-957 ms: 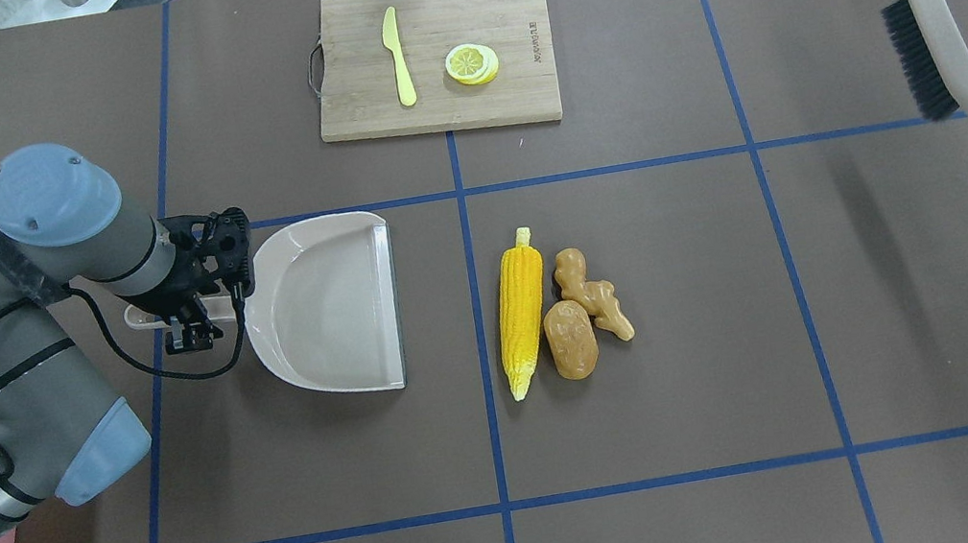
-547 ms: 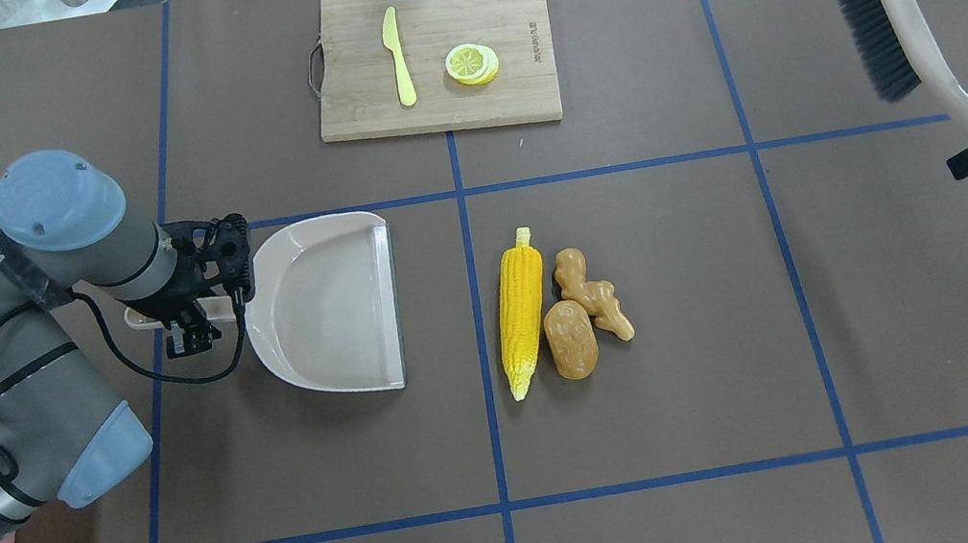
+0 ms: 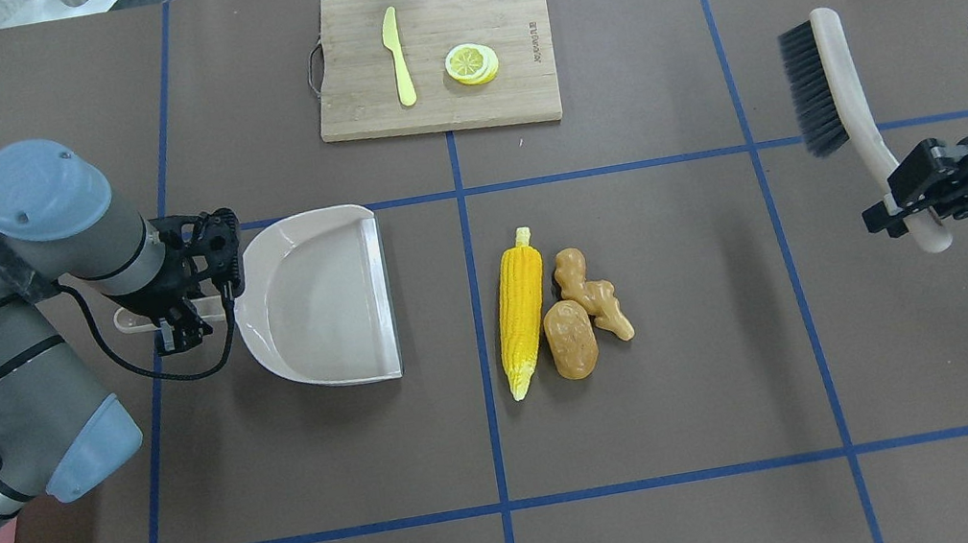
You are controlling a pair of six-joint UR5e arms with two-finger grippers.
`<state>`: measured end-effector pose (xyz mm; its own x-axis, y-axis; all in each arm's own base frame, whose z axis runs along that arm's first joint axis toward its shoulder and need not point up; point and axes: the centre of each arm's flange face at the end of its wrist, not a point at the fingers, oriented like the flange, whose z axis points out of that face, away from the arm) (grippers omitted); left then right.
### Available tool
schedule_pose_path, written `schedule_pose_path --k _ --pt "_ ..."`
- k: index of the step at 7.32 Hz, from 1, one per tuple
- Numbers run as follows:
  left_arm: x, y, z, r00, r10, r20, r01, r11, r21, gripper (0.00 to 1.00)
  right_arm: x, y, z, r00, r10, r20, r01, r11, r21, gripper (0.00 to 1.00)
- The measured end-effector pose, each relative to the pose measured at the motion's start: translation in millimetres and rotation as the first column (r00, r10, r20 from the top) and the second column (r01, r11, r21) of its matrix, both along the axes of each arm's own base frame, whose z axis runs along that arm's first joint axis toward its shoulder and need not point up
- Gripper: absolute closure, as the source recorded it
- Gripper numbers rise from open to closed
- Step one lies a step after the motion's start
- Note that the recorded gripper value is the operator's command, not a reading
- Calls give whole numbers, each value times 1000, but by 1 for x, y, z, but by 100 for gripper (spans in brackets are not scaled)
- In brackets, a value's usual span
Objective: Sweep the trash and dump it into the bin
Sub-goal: 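Carry the brush to the food with the right gripper while the left places the dustpan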
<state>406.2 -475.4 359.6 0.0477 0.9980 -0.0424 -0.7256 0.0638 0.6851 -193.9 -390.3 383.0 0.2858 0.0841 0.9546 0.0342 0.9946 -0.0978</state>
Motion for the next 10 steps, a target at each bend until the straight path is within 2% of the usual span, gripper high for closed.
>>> schedule_pose_path --k 2,5,7,8,10 --pt "-8 -1 -31 1000 -8 2 8 1000 -6 100 -49 20 -14 999 -39 19 39 999 -1 100" --pt "23 3 -91 997 -7 80 5 1000 21 100 -136 58 -32 997 -80 16 79 996 52 100" --pt "48 15 -95 994 18 105 -22 999 32 100 -147 66 -27 997 -82 5 82 995 50 100" --pt "57 18 -97 993 28 111 -32 999 36 100 -147 68 -23 997 -80 -2 80 996 28 100" --pt "72 26 -96 992 50 117 -54 998 35 100 -150 79 -19 997 -75 21 76 996 -51 100"
